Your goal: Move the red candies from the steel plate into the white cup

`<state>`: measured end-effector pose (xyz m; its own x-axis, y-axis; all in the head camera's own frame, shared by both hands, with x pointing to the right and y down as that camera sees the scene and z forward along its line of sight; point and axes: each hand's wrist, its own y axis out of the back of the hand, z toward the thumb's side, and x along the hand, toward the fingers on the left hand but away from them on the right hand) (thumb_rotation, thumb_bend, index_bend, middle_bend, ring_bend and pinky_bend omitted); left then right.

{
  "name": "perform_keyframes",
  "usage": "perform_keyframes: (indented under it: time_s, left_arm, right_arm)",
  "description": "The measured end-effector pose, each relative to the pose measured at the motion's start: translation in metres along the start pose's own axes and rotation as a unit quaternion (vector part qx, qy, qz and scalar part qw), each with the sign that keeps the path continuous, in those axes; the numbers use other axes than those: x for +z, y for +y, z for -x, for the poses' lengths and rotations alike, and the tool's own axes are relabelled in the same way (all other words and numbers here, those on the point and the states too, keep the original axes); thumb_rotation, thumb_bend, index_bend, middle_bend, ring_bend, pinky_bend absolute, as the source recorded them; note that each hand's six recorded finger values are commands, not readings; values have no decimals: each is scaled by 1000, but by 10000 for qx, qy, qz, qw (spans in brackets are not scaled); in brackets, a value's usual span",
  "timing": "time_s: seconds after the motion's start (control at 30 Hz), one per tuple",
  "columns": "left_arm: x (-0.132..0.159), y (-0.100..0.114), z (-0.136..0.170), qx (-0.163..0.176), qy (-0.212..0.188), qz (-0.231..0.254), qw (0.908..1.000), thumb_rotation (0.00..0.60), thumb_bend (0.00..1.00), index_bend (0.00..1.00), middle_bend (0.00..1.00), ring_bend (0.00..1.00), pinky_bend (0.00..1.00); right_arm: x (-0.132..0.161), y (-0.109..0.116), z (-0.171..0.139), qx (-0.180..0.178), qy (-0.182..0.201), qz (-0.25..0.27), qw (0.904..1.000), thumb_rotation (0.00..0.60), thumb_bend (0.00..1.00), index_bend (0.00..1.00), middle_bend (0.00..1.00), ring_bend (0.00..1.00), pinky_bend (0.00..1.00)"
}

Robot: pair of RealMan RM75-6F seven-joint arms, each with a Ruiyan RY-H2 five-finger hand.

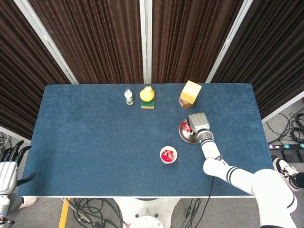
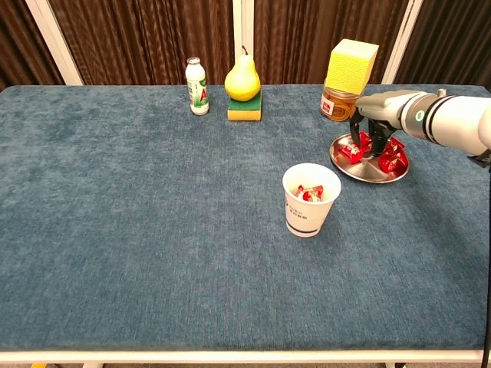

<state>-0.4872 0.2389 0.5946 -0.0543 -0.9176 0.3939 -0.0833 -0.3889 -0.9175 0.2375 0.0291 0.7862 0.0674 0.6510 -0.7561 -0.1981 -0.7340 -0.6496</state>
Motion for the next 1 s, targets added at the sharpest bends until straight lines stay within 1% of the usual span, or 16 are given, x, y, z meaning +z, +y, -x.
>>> perform_keyframes:
  time_s: [0.27, 0.83, 0.9, 1.0]
  left_arm:
    - [-1, -1, 0, -14, 8, 5, 10000, 600, 96, 233, 163, 176, 161]
    - [-3, -3, 2, -29, 41, 34, 10000, 600, 96, 233, 163, 176, 161]
    - [-3, -3, 2, -35, 41, 38, 10000, 600, 96, 233, 163, 176, 161]
    - [-4, -4, 2, -37, 48, 40, 10000, 600, 96, 233, 163, 176, 161]
  right_arm:
    - [12, 1, 0, -8, 126, -50, 9999, 600, 271, 482, 946, 970, 1000]
    - [18, -5, 3, 42, 140, -163, 9998, 600, 271, 468, 946, 970, 1000]
    - [19, -6, 3, 56, 137, -188, 9997, 600, 272, 483, 946, 970, 1000]
    - [19, -8, 4, 65, 129, -229, 9996, 600, 299, 547, 946, 973, 1000]
